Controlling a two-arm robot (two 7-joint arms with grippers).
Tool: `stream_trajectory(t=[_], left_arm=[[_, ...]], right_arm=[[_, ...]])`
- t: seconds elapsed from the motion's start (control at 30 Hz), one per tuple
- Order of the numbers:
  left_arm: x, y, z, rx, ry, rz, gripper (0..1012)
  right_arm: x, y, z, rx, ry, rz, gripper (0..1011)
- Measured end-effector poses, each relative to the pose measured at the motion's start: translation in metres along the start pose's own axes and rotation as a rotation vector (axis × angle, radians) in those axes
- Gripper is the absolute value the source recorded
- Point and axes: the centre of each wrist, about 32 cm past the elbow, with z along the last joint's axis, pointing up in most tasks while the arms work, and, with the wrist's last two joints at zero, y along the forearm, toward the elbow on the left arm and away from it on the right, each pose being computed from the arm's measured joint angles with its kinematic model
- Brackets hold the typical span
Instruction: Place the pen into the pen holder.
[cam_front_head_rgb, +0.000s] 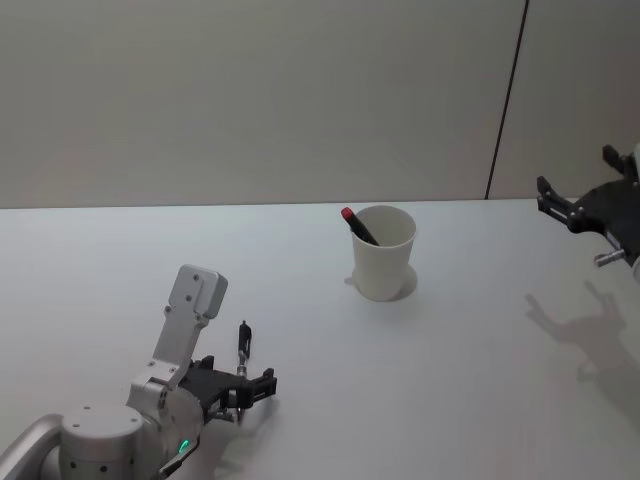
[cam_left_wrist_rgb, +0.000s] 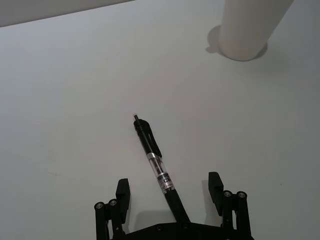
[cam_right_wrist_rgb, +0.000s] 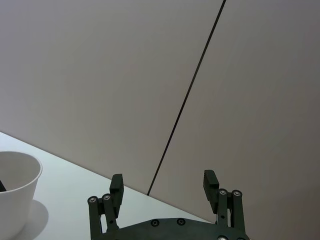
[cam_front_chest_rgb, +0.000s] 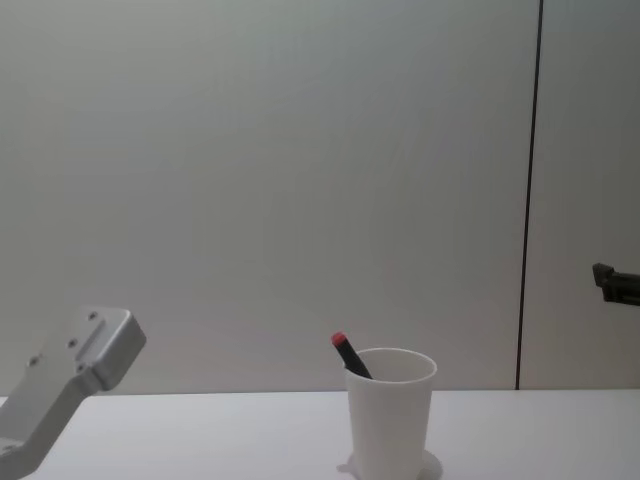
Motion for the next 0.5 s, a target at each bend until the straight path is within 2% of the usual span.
stream_trajectory(t=[0.3,0.5], left_arm=[[-0.0002,-0.0007,0.0001,0.017,-0.007,0.001,997],[-0.0004,-0.0014,0.0008,0.032,-0.015,0.0,880]], right_arm=[[0.0,0.0,0.0,0.0,0.0,0.0,1002],[0.0,0.0,0.0,0.0,0.0,0.0,1002]])
